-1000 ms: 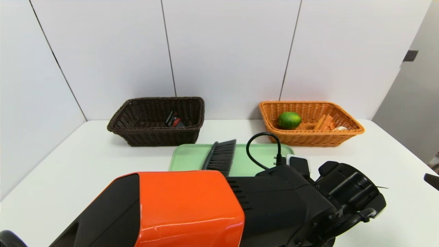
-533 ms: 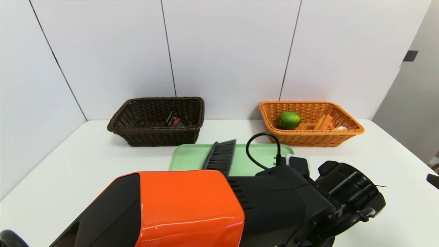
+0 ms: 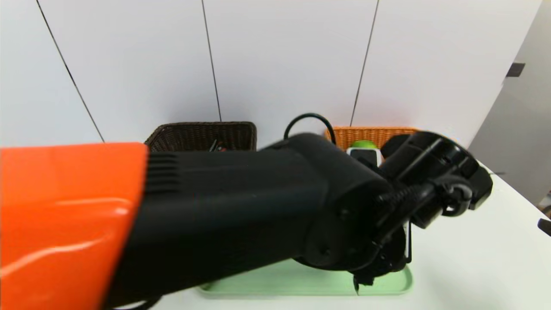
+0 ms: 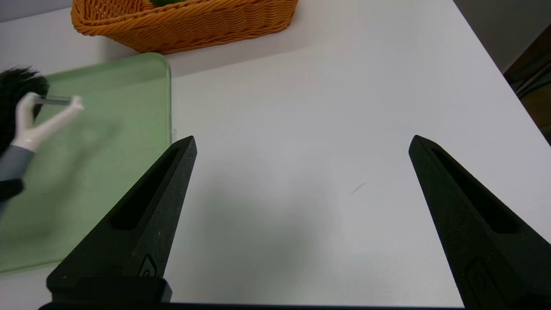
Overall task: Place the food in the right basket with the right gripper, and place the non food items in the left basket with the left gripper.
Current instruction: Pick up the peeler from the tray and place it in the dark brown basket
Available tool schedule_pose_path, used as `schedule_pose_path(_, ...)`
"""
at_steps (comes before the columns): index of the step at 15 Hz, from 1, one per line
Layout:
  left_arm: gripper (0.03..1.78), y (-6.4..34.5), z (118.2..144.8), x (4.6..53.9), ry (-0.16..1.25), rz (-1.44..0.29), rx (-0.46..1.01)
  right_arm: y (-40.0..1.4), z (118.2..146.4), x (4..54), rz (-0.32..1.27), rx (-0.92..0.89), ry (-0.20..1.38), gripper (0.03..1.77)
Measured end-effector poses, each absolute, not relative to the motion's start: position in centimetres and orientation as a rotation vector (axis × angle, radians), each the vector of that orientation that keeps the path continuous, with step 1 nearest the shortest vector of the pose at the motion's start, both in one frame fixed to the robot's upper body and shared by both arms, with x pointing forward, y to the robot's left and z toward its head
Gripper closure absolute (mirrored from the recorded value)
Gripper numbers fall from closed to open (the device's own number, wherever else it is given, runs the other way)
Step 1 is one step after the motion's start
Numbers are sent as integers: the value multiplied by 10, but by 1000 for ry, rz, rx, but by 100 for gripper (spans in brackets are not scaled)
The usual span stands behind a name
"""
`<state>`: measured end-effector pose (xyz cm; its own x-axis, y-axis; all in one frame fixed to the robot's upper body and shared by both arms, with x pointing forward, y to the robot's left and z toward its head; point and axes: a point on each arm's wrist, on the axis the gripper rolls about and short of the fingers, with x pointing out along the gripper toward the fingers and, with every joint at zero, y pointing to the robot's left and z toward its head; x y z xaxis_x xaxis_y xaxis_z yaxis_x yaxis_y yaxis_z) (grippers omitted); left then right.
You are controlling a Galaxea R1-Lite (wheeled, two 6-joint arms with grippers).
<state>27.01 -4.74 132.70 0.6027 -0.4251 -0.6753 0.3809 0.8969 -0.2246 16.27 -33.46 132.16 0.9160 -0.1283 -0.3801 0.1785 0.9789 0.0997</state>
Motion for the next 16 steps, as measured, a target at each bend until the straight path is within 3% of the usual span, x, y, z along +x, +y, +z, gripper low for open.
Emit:
schedule_pose_path(4,152,18,1406,270,701,-549,-117,-335,1322,163,-158,134,381,10)
schedule_pose_path(8,152,108,1449,300,652,-472,-143,-335,1320,163,-159,132,389,10)
schedule_pose_path(12,152,194,1459,342,623,-367,-149,-335,1315,164,-161,130,406,10)
schedule_pose_path(16,152,254,1438,395,640,-254,-151,-335,1313,162,-167,139,405,10)
